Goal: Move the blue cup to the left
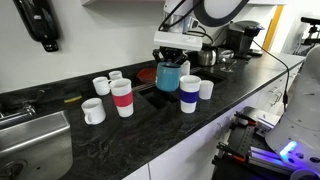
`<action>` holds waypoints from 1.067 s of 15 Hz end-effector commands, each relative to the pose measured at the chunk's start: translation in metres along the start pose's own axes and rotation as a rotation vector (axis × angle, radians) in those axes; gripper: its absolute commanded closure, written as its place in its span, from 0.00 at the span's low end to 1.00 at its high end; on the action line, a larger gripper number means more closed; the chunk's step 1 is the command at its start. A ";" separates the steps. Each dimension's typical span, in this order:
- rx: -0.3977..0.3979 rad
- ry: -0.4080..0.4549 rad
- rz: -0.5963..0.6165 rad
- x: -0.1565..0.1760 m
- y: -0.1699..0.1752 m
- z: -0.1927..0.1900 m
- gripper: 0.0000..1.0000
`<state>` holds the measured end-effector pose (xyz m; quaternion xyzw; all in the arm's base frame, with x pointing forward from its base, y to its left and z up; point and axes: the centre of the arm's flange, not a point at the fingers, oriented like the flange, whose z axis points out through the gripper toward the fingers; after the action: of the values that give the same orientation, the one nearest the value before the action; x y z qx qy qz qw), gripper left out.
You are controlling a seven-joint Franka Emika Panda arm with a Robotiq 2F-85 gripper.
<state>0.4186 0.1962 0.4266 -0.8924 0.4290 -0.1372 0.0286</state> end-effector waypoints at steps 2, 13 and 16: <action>0.003 0.001 0.000 0.000 -0.001 -0.001 0.82; 0.010 -0.059 -0.059 -0.037 -0.019 0.043 0.96; 0.009 -0.060 -0.068 -0.044 -0.027 0.064 0.96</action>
<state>0.4184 0.2311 0.3717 -0.9107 0.3975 -0.1070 0.0331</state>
